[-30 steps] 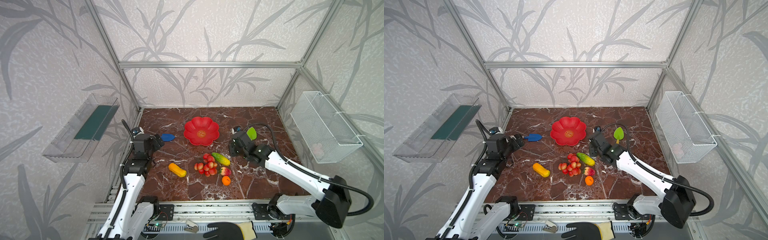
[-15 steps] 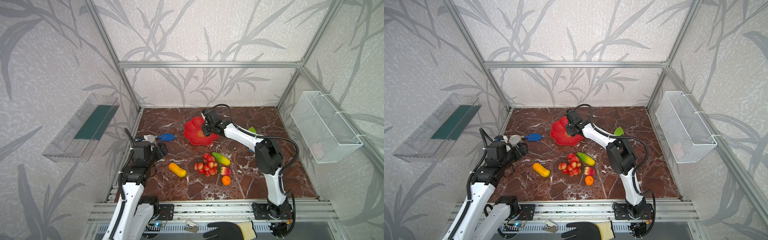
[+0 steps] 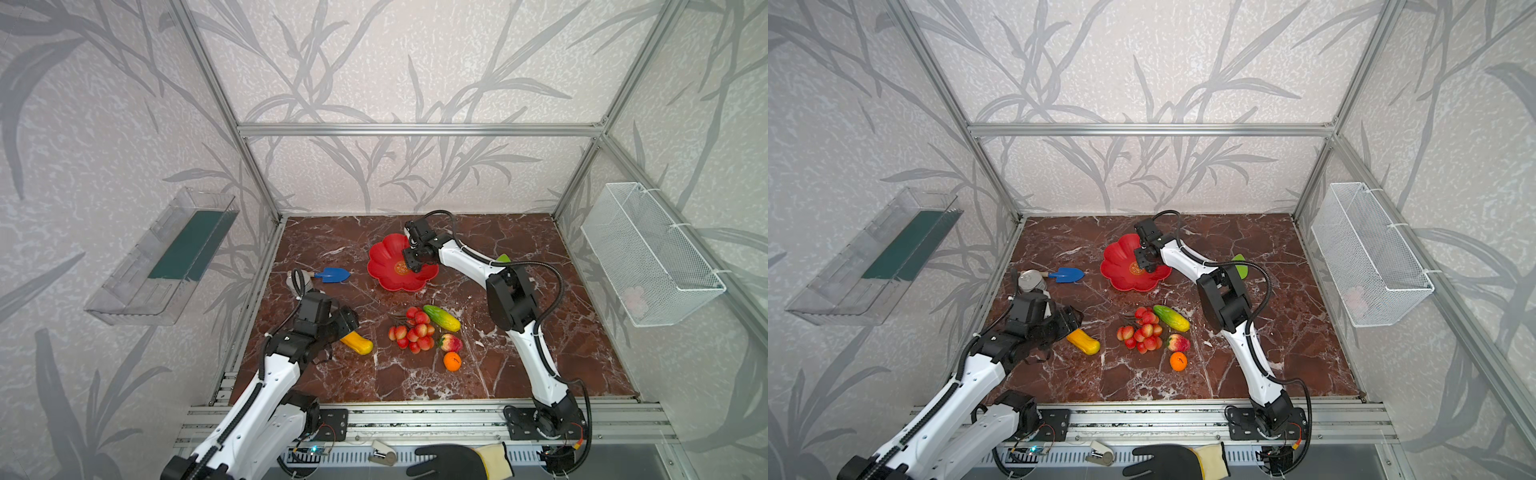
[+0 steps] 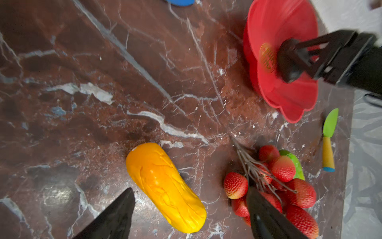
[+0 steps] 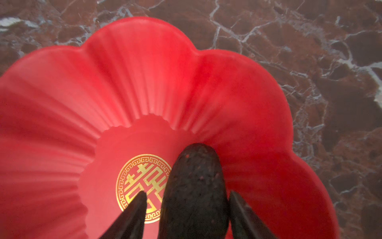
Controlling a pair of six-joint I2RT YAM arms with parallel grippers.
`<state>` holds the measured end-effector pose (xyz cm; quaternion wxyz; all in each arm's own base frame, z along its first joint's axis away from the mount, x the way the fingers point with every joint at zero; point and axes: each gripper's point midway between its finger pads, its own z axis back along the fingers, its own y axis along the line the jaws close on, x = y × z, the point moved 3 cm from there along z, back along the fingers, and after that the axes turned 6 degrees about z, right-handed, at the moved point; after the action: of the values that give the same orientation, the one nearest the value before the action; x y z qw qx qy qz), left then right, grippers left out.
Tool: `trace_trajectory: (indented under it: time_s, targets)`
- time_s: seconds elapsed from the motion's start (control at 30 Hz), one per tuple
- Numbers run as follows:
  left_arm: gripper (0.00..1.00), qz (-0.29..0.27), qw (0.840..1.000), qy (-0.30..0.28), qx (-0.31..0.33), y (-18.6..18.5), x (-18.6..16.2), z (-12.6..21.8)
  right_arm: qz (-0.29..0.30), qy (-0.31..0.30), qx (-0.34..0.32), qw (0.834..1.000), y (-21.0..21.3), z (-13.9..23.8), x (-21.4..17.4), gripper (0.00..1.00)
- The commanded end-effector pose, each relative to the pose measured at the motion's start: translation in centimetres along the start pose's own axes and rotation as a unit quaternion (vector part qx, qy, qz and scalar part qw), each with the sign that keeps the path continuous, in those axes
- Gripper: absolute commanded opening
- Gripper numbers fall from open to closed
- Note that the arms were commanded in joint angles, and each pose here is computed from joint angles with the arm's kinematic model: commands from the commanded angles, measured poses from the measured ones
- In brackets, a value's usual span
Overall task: Place and organize the fake fruits in the fruit bowl
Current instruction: 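Place the avocado in the red bowl while the left gripper reaches for the papaya, then grasp the yellow papaya with the left gripper while the right gripper withdraws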
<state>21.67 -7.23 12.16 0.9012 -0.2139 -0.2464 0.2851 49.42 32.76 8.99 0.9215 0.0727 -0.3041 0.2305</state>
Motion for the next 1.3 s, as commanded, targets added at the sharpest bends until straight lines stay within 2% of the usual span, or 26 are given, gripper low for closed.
trace_trajectory:
  time_s: [0.0,0.2,0.37,0.57,0.8,1.17,1.27]
  targets:
    - [0.85,0.014,1.0,0.022,0.017,0.4,-1.3,-0.9,-0.006,-0.044,0.008,0.999,0.1,3.7,3.4,0.72]
    - [0.84,0.014,0.998,0.047,0.031,1.2,-3.2,-2.4,-0.015,-0.132,0.013,0.991,-0.8,11.5,6.0,0.84]
    - [0.84,0.01,0.997,0.058,0.044,1.7,-3.8,-3.2,-0.013,-0.191,0.009,0.981,-1.5,16.9,4.0,0.97]
    - [0.85,0.006,0.996,0.071,0.056,1.6,-4.1,-4.4,-0.002,-0.187,-0.007,0.982,-2.8,20.6,0.6,1.0]
    - [0.79,-0.001,0.994,0.084,0.067,1.3,-4.1,-6.0,-0.02,-0.168,-0.002,0.986,-3.3,21.9,-3.5,1.0]
    - [0.42,-0.036,0.995,0.08,0.046,-0.6,-3.1,-6.5,-0.039,-0.14,-0.004,0.989,-4.2,21.5,-6.8,1.0]
    - [0.36,-0.057,0.995,0.068,0.037,-1.5,-2.3,-6.0,-0.044,-0.136,0.001,0.99,-4.1,21.2,-7.1,1.0]
